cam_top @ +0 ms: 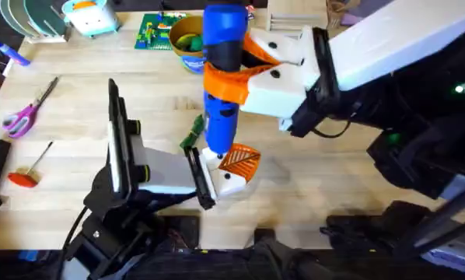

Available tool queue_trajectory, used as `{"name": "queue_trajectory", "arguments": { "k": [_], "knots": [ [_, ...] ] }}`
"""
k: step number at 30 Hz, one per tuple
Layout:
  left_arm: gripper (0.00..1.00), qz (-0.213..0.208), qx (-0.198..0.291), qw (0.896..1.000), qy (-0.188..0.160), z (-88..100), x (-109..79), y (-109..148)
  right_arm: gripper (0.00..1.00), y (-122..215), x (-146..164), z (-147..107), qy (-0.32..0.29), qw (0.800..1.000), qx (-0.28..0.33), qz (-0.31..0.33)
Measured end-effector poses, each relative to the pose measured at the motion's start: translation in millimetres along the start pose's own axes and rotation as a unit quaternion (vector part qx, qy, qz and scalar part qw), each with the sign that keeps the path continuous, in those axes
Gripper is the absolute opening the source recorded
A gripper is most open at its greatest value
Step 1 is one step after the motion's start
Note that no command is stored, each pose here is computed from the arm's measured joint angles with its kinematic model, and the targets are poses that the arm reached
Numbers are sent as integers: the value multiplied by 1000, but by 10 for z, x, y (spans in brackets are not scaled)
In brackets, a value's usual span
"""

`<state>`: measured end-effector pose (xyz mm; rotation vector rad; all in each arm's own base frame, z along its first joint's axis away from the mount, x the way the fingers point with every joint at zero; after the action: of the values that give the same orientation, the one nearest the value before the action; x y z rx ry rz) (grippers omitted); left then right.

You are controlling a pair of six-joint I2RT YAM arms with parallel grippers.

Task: Pick up the gripper from the table and insert it into the empty holder that is missing its gripper. Then pick up a screw, insert it into the mounting hole, and use the screwdriver to tighten it. Finally, clean up the table by picking up the vegetable and placing it into the bucket.

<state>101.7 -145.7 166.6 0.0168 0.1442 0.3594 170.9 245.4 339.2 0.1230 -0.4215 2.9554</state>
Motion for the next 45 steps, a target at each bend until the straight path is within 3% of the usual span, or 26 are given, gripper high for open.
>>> {"name": "queue_trajectory", "arguments": {
  "k": [11,27,45],
  "knots": [
    [8,0,0,1000,0,0,0,0,74,154,105,395,58,996,-66,6],
    [8,0,0,1000,0,1,0,0,74,-8,64,6,2,1000,-1,29],
    [8,0,0,1000,0,0,0,0,74,-11,54,7,12,1000,-2,26]
  ]
}}
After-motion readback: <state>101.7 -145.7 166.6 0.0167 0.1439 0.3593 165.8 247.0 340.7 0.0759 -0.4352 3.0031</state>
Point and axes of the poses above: each hand's point on the last joint's axis, 136 mm out from that joint toward the fingers, its own y axis back along the fingers, its own x axis along the line the jaws close on, z = x × y, the point moved 6 cm from there along y, back along the fingers, and after that the axes turned 2 degrees about y, right-handed, at the moved point
